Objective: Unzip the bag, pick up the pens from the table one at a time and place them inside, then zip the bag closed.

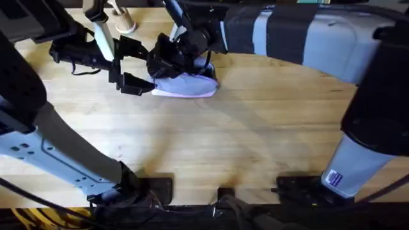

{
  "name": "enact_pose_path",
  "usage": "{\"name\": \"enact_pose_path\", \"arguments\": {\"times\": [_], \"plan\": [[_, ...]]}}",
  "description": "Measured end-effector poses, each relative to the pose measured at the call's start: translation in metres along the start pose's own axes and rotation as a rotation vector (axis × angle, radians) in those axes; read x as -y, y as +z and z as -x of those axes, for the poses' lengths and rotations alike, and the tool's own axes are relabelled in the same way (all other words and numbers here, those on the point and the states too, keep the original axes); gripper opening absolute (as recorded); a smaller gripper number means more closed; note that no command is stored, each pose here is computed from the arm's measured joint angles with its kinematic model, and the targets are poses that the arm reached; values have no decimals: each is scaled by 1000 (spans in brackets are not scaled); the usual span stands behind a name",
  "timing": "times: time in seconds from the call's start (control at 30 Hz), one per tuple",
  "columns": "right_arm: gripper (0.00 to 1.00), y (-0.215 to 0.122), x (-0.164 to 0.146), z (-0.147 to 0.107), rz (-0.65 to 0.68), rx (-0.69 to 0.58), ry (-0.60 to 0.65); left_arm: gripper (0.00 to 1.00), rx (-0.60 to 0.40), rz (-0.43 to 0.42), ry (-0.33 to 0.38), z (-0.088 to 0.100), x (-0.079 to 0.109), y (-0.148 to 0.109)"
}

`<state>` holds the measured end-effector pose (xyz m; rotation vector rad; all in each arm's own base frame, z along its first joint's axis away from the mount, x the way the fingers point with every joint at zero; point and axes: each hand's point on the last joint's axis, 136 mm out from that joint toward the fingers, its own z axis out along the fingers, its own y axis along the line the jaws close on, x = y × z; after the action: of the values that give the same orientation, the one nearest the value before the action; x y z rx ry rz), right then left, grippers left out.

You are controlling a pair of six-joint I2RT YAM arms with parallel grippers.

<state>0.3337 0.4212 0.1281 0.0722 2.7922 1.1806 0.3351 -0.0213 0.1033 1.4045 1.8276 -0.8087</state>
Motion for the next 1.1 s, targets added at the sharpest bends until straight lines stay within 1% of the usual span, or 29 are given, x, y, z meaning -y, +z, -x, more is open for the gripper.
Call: {"name": "enact_pose_path", "arguments": {"times": [0.03,0.07,0.1,0.13,0.37,0.6,0.73,0.83,0.93,1.0,1.1], "plan": [[31,0,0,0,0,-2,-11,920,0,-4,11,2,0,3],[31,0,0,-1,0,-5,-49,849,0,-17,39,7,0,10],[32,-7,1,3,-11,14,-128,87,-31,-31,37,6,0,16],[32,-8,1,4,-14,19,-134,55,-29,-30,34,6,0,17],[32,-19,7,13,-60,65,-183,45,-17,-28,27,9,-1,17],[32,-60,33,26,-192,111,-200,43,23,-29,31,17,-1,20],[32,-84,59,31,-283,110,-179,43,26,-38,40,21,0,24],[32,-102,90,39,-380,114,-129,43,6,-35,46,17,-1,23],[33,-123,123,55,-477,145,-69,43,-9,-32,46,13,-1,22],[33,-133,136,61,-505,154,-41,43,-5,-33,42,14,-1,22],[33,-140,143,65,-511,151,-28,43,11,-41,43,19,1,25]]}}
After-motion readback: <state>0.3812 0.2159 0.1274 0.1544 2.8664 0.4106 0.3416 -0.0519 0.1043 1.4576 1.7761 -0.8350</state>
